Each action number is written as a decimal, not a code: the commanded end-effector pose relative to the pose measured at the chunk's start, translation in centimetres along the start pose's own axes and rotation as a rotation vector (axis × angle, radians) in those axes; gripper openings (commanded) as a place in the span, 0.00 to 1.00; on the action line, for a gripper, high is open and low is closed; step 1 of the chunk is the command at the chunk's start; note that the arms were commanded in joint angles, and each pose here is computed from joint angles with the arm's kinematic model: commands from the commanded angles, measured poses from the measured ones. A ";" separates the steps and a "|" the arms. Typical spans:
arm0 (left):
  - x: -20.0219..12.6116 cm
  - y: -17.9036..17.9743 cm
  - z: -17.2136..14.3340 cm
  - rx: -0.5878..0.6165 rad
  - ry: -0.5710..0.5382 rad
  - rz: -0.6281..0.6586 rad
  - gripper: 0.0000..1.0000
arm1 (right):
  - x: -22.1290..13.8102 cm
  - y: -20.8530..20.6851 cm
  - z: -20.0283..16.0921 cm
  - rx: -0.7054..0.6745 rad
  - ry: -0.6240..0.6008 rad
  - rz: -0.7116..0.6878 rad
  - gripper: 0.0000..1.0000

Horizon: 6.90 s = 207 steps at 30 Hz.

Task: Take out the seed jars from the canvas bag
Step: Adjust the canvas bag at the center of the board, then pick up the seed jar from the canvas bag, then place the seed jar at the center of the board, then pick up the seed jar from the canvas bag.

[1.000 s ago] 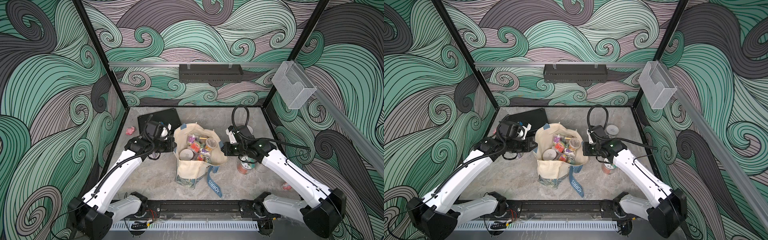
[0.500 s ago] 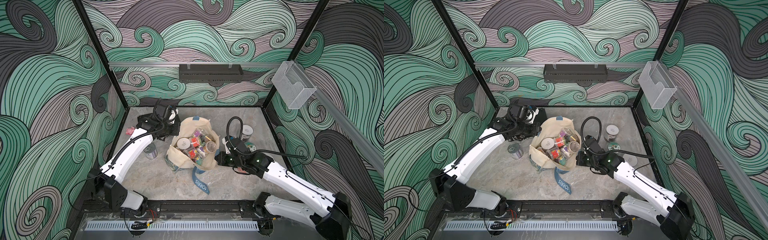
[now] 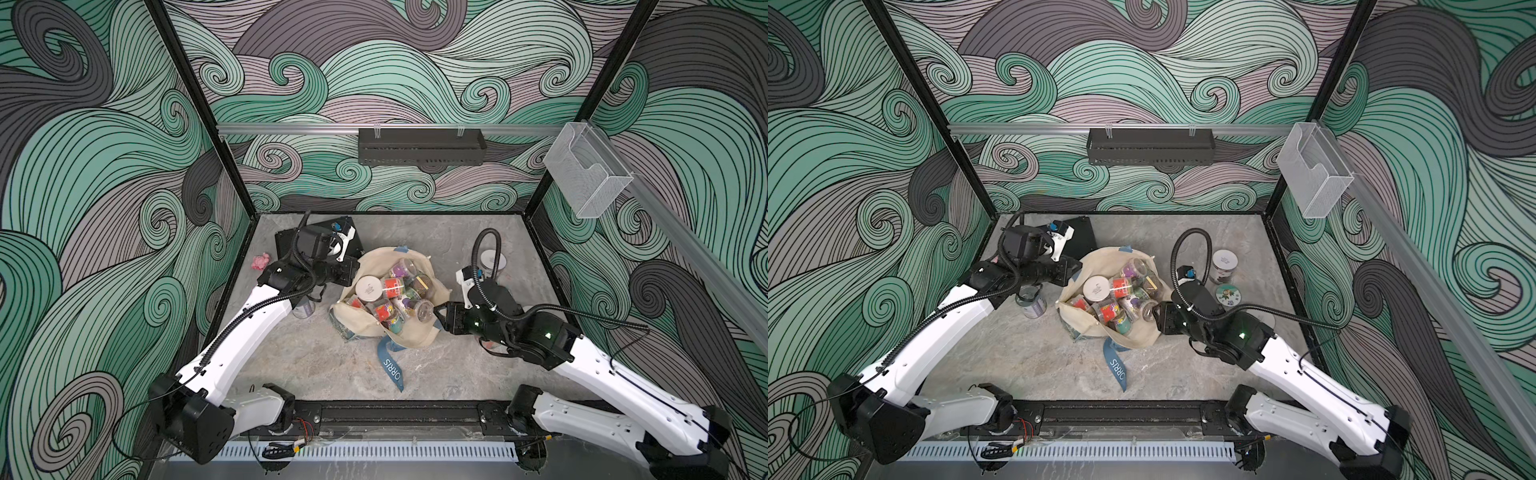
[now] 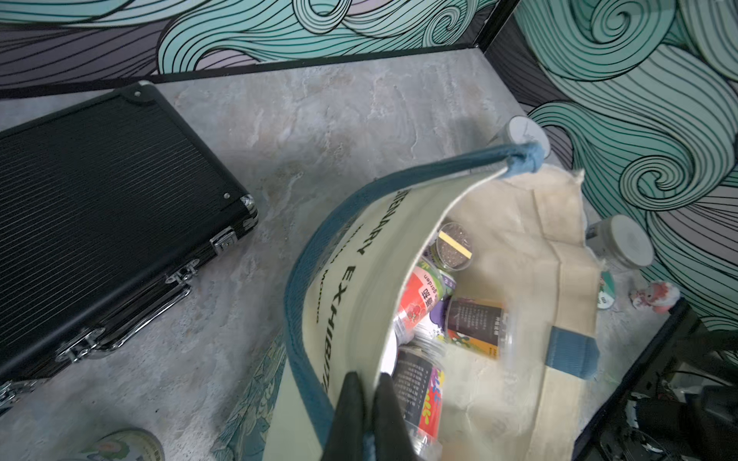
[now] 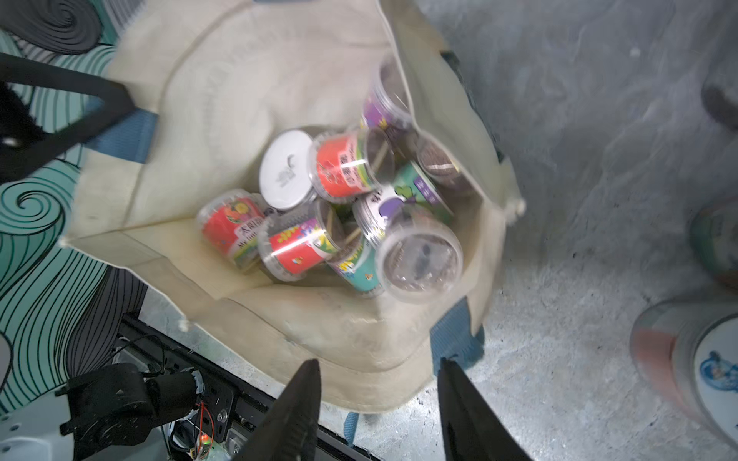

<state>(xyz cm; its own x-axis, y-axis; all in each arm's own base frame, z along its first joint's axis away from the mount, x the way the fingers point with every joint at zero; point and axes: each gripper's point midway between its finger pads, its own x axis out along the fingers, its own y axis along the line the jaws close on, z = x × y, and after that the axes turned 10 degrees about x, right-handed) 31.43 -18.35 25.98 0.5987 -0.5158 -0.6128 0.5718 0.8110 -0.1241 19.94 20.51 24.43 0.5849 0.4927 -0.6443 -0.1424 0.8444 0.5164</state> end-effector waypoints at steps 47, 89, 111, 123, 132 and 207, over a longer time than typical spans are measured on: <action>1.6 -1.0 0.5 -0.008 -0.008 -0.070 0.00 | 13.0 -3.7 -4.2 -0.460 0.395 -0.299 0.83; 1.3 -1.2 0.7 -0.007 -0.019 -0.075 0.00 | 1.6 0.9 0.4 -0.328 0.215 -0.153 0.56; 1.0 -1.4 1.0 -0.014 -0.026 -0.086 0.00 | -6.0 -9.2 -9.0 -0.127 0.478 -0.341 0.56; 0.9 -1.5 1.0 -0.015 -0.029 -0.090 0.00 | -2.2 -13.1 -11.4 -0.209 0.680 -0.608 0.56; 1.0 -1.4 0.9 -0.017 -0.025 -0.091 0.00 | -0.6 -14.2 -12.3 -0.231 0.736 -0.675 0.57; 2.0 -2.1 0.5 -0.011 -0.031 -0.136 0.00 | 11.7 9.4 -3.7 -0.204 0.398 0.233 0.38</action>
<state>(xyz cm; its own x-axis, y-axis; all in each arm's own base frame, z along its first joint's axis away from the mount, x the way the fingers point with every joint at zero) 31.66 -20.30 24.65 0.5380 -0.5941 -0.5980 0.6156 0.7615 -0.2026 21.85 31.09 17.35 0.1900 0.5657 -0.8024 -0.3304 0.8065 0.4903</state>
